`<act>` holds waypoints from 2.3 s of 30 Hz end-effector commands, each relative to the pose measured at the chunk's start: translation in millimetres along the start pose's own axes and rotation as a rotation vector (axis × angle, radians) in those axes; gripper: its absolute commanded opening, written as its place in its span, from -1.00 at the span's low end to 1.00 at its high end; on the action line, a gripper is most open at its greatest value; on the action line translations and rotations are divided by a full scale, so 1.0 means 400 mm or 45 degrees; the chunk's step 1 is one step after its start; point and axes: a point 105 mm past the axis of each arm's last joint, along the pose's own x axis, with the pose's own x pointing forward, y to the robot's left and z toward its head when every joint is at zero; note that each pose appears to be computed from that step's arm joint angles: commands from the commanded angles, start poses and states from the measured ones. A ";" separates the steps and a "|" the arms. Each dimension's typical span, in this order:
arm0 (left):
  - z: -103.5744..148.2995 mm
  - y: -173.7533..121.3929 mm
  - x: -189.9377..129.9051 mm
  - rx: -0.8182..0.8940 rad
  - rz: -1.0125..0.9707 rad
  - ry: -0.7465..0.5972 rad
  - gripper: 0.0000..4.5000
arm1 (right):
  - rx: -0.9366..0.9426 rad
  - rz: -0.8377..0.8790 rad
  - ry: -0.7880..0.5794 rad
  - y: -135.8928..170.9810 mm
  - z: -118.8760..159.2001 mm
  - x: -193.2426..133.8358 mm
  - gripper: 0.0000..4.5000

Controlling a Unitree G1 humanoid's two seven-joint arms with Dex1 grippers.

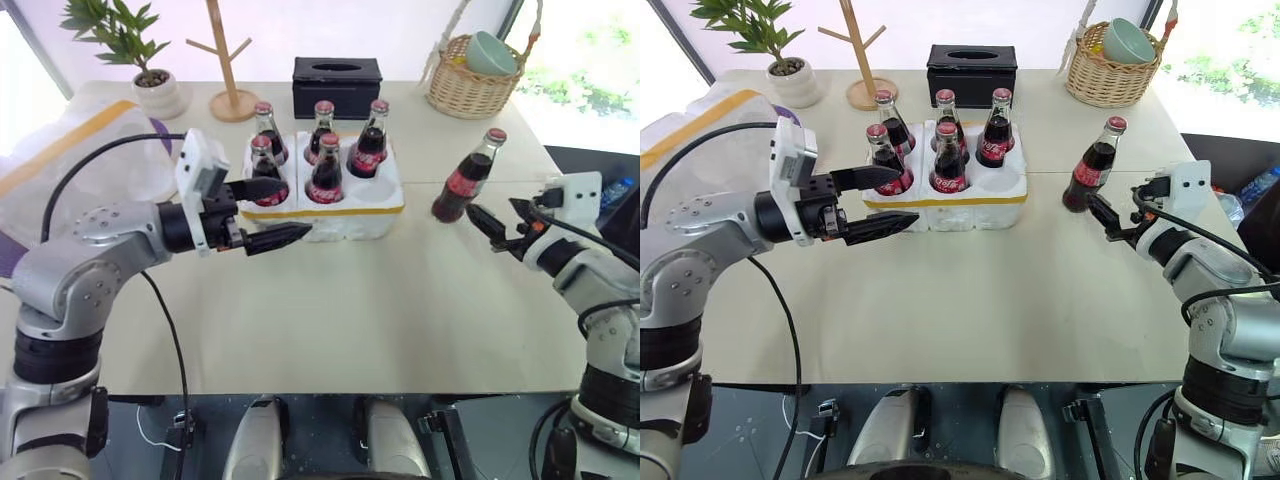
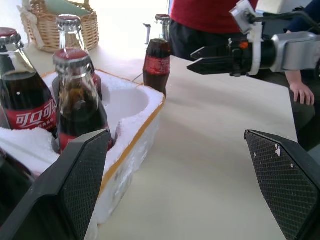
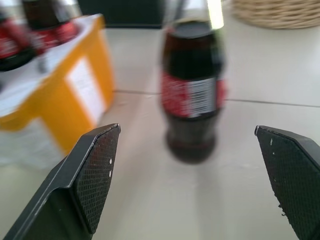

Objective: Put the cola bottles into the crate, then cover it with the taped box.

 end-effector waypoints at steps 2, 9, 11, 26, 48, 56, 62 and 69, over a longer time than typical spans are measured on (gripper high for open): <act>0.027 -0.007 0.003 0.056 -0.019 -0.035 1.00 | -0.050 0.017 -0.098 0.005 0.041 0.043 0.96; 0.021 -0.011 0.006 0.063 -0.013 -0.034 1.00 | -0.075 0.056 -0.063 0.002 0.021 0.107 0.96; 0.021 -0.012 0.004 0.065 -0.010 -0.034 1.00 | -0.088 0.063 -0.051 -0.003 0.014 0.122 0.96; 0.027 -0.012 0.000 0.086 -0.003 -0.027 1.00 | -0.008 0.152 -0.115 0.009 0.028 0.219 0.19; 0.028 0.009 -0.016 0.080 0.060 -0.028 1.00 | -0.149 0.848 -0.328 0.349 0.237 0.117 0.19; 0.029 0.010 -0.024 0.082 0.081 -0.028 1.00 | -0.355 0.871 -0.220 0.391 0.152 0.145 0.19; 0.028 0.010 -0.024 0.082 0.087 -0.030 1.00 | -0.430 0.869 -0.148 0.405 0.104 0.178 0.19; 0.025 0.012 -0.025 0.087 0.090 -0.023 1.00 | -0.397 0.861 -0.013 0.384 0.032 0.217 0.98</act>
